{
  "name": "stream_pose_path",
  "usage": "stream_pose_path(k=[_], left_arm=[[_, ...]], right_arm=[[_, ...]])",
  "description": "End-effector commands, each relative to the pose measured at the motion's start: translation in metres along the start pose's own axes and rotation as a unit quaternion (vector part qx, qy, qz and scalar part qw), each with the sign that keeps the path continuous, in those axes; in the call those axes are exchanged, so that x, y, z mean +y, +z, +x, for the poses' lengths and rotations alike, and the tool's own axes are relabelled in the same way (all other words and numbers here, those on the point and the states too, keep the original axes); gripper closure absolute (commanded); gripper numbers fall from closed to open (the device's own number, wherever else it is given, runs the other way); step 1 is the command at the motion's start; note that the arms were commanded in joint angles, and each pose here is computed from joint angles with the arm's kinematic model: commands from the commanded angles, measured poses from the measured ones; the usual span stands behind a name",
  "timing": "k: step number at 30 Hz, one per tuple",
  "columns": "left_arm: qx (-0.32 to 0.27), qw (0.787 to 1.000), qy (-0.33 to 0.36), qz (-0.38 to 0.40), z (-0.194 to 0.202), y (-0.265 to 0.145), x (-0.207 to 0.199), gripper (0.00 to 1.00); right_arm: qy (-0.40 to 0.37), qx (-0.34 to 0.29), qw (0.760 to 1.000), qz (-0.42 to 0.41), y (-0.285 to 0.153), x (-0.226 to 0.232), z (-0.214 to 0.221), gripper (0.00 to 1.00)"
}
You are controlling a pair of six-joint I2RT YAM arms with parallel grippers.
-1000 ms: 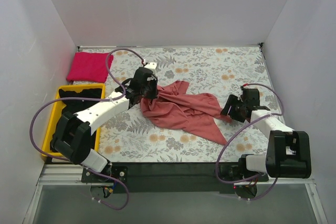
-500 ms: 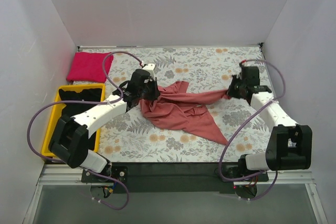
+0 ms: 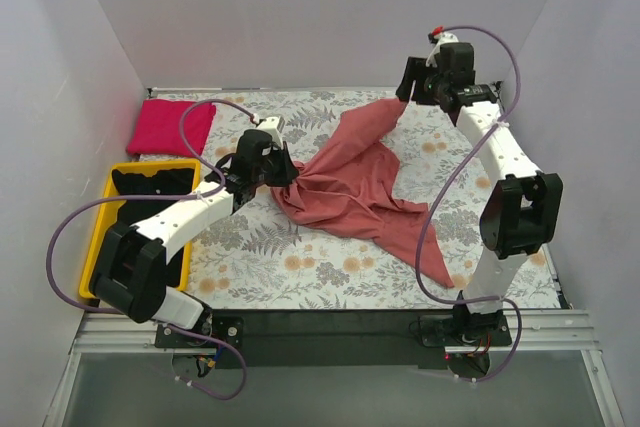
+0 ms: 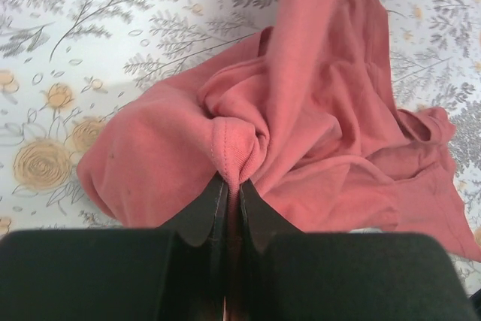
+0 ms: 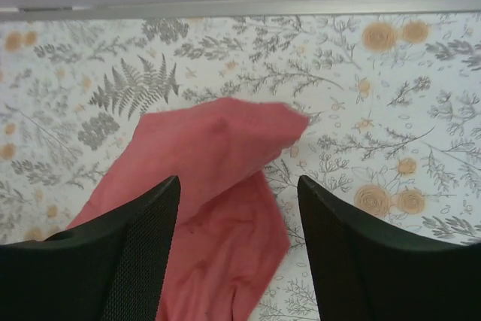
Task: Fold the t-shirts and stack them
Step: Flatten the tshirt out
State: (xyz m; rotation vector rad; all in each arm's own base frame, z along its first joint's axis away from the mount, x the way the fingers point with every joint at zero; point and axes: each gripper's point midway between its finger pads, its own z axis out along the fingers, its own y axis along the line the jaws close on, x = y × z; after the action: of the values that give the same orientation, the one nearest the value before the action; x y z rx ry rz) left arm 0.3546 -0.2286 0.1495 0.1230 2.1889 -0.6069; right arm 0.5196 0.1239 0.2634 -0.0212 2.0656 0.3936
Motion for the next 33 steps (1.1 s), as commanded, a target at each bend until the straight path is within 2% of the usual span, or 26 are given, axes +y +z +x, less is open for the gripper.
stream_pose_path(k=[1, 4, 5, 7, 8, 11, 14, 18, 23, 25, 26, 27, 28, 29, 31, 33], left_arm=[[-0.007, 0.999, -0.024, -0.034, -0.006, -0.003, 0.015, 1.00], [0.000, 0.999, -0.036, -0.041, -0.003, -0.001, 0.019, 1.00], [0.001, 0.998, -0.036, -0.041, -0.003, -0.001, 0.020, 1.00], [0.001, 0.998, -0.037, -0.043, -0.002, -0.001, 0.021, 1.00], [0.002, 0.998, -0.038, -0.044, -0.002, -0.001, 0.021, 1.00], [0.001, 0.997, -0.037, -0.062, -0.002, -0.002, 0.028, 1.00], [0.001, 0.997, -0.040, -0.071, 0.002, -0.004, 0.032, 1.00], [0.005, 0.995, -0.048, -0.083, 0.012, -0.010, 0.039, 1.00], [0.009, 0.993, -0.063, -0.100, 0.028, -0.021, 0.050, 1.00], [0.008, 0.991, -0.074, -0.115, 0.035, -0.027, 0.058, 1.00], [0.006, 0.989, -0.079, -0.123, 0.036, -0.030, 0.062, 1.00], [0.004, 0.988, -0.084, -0.131, 0.038, -0.032, 0.068, 0.99], [0.001, 0.985, -0.093, -0.142, 0.041, -0.037, 0.073, 0.96], [-0.002, 0.984, -0.098, -0.147, 0.042, -0.040, 0.077, 0.93], [-0.008, 0.981, -0.112, -0.161, 0.043, -0.046, 0.087, 0.87], [-0.016, 0.977, -0.125, -0.175, 0.041, -0.050, 0.097, 0.86]], right_arm=[[-0.017, 0.087, 0.996, 0.024, -0.019, -0.012, 0.064, 0.29], [-0.033, 0.121, 0.992, 0.019, -0.043, -0.012, 0.105, 0.31], [-0.044, 0.161, 0.986, 0.017, -0.047, -0.014, 0.144, 0.31], [-0.056, 0.183, 0.982, 0.005, -0.062, -0.010, 0.170, 0.32], [-0.064, 0.210, 0.976, -0.004, -0.067, -0.006, 0.198, 0.32], [-0.106, 0.238, 0.965, -0.022, -0.070, 0.007, 0.227, 0.32], [-0.143, 0.260, 0.954, -0.031, -0.062, 0.017, 0.244, 0.32], [-0.154, 0.284, 0.946, -0.028, -0.048, 0.018, 0.260, 0.32], [-0.169, 0.295, 0.939, 0.044, -0.031, -0.011, 0.270, 0.35], [-0.166, 0.296, 0.938, 0.064, -0.027, -0.023, 0.269, 0.48], [-0.157, 0.296, 0.939, 0.072, -0.026, -0.029, 0.268, 0.57], [-0.148, 0.293, 0.941, 0.076, -0.025, -0.033, 0.264, 0.86], [-0.127, 0.287, 0.945, 0.093, -0.024, -0.048, 0.256, 0.95], [-0.108, 0.278, 0.948, 0.110, -0.024, -0.058, 0.250, 0.99], [-0.061, 0.258, 0.953, 0.148, -0.025, -0.089, 0.231, 0.99], [0.002, 0.238, 0.956, 0.172, -0.029, -0.107, 0.218, 0.99]])
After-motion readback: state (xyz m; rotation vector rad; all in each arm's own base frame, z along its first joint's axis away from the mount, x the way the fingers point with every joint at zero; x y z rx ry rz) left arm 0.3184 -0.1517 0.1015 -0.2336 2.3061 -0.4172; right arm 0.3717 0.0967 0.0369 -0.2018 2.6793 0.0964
